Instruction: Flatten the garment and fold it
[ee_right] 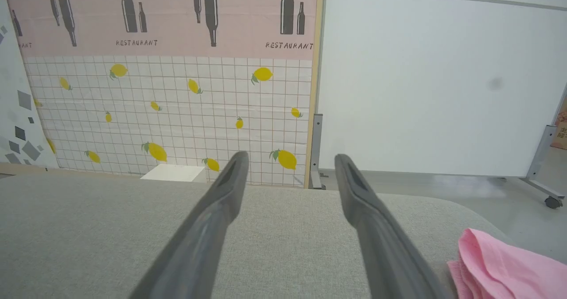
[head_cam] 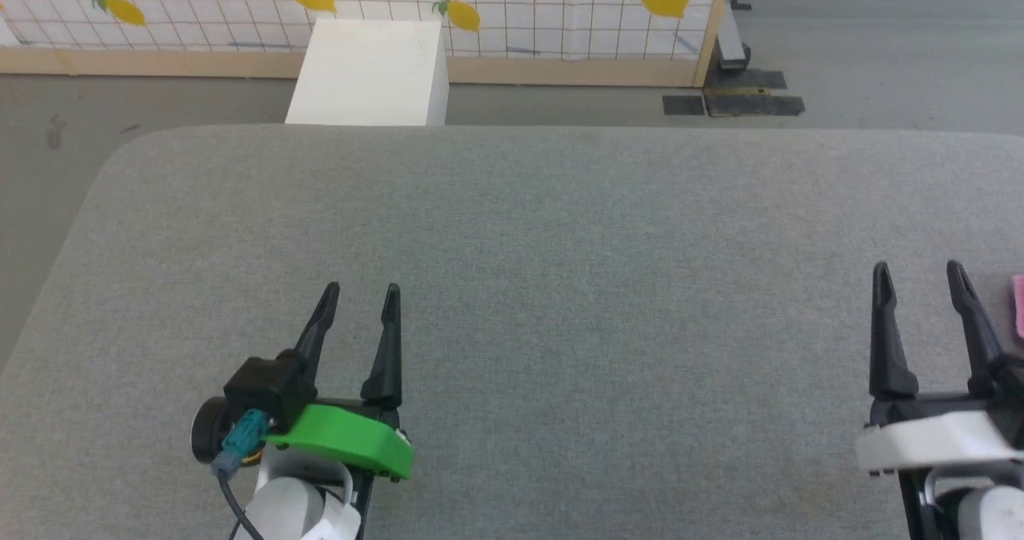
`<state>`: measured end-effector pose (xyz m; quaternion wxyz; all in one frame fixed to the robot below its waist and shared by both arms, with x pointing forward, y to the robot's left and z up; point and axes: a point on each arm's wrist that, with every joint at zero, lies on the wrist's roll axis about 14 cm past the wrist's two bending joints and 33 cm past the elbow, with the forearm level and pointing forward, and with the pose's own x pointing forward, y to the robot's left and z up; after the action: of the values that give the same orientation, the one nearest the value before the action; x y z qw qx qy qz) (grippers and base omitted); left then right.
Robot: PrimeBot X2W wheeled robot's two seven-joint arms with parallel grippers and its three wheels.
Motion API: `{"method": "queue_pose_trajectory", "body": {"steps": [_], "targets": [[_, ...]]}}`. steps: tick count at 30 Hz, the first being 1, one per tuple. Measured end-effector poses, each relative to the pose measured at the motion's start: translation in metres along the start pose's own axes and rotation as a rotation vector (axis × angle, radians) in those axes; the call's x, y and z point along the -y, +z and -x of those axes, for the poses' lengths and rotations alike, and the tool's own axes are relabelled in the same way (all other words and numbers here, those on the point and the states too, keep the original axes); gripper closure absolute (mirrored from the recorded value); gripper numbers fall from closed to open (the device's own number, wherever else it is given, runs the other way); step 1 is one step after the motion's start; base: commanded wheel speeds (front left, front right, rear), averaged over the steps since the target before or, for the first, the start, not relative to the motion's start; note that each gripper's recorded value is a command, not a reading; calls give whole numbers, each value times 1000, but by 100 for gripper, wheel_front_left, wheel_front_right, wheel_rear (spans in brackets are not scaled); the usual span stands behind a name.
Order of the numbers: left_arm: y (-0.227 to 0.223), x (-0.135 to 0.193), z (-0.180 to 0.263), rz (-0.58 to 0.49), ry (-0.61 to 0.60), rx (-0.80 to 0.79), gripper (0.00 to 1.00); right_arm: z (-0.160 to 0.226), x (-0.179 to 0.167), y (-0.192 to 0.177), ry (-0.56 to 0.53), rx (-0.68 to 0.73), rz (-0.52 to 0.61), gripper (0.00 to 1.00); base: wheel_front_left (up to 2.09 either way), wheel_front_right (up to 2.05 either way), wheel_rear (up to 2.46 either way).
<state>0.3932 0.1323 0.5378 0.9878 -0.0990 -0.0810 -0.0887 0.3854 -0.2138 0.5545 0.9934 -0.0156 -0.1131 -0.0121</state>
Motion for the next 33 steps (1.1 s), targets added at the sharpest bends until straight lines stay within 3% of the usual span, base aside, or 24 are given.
{"method": "queue_pose_trajectory", "body": {"steps": [9, 33], "targets": [[-2, -10, 10, 0, 41, -9, 0, 23, -6, -10, 18, -43, -24, 0, 0, 0, 0], [-4, -21, 15, 2, 75, -15, 0, 28, -21, -20, 58, -78, -45, 0, 0, 0, 0]]}}
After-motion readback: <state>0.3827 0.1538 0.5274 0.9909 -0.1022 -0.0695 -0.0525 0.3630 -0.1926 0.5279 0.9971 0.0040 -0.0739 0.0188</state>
